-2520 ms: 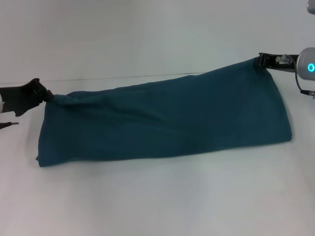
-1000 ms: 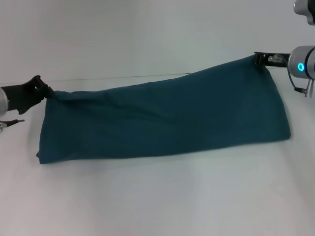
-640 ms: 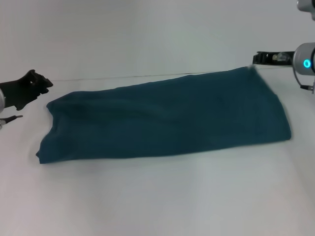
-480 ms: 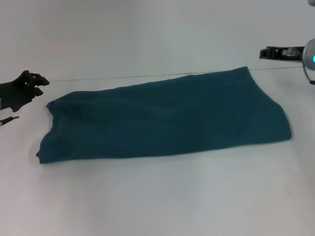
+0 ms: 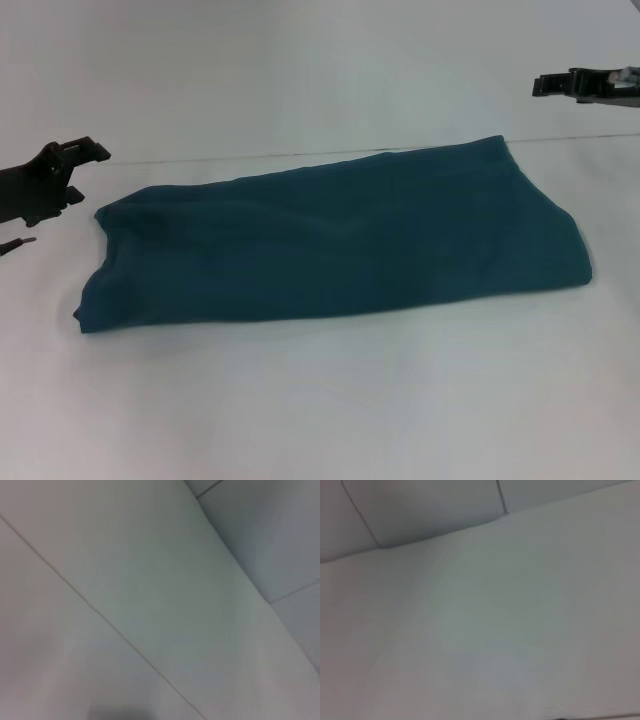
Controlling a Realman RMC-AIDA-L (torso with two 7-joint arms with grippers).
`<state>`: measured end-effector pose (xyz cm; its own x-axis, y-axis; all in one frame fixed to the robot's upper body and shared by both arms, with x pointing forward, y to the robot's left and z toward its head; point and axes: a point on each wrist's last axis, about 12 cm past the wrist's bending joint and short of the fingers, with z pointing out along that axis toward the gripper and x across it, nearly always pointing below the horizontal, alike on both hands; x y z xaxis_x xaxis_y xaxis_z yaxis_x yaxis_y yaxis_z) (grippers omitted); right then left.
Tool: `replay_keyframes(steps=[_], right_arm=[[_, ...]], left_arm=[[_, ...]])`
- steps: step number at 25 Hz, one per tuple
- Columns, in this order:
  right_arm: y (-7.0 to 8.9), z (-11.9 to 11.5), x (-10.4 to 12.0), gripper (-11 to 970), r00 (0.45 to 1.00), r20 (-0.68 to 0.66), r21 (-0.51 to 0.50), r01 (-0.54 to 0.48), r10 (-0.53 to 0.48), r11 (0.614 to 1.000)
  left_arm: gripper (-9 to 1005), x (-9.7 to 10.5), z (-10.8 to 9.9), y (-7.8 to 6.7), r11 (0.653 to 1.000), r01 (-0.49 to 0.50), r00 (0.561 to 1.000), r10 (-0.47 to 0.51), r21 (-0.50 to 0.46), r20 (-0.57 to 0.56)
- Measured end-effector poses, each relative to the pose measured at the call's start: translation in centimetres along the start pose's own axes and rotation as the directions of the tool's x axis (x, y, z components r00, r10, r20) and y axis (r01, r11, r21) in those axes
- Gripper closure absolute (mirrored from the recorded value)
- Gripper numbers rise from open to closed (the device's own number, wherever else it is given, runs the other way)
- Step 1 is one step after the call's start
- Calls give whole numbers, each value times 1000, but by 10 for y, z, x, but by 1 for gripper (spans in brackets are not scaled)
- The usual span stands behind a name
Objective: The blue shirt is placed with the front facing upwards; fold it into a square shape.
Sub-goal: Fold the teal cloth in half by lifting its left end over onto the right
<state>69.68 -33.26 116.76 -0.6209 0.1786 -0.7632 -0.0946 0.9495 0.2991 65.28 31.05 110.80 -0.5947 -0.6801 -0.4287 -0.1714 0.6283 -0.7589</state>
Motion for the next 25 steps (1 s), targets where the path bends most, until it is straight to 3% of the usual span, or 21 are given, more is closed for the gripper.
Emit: replay_keyframes(steps=[5, 11, 16, 20, 25], right_arm=[[-13, -30, 12, 273, 995, 17, -159, -92, 96, 983], [-34, -69, 55, 148, 982, 19, -356, -168, 187, 919], [-57, -97, 95, 165, 966, -8, -408, -240, 259, 881], [-71, -112, 122, 165, 947, 5, -407, -291, 321, 866], [-75, -113, 129, 165, 939, 0, -404, -314, 343, 859]], left_arm=[[278, 1, -12, -1, 998, -30, 999, 32, 53, -37], [116, 10, -30, 2, 982, -86, 988, 106, 168, -109], [121, 21, -41, 8, 969, -104, 972, 146, 223, -183], [121, 35, -42, 16, 972, -41, 976, 90, 233, -201], [122, 50, -40, 25, 972, 30, 978, 20, 233, -210]])
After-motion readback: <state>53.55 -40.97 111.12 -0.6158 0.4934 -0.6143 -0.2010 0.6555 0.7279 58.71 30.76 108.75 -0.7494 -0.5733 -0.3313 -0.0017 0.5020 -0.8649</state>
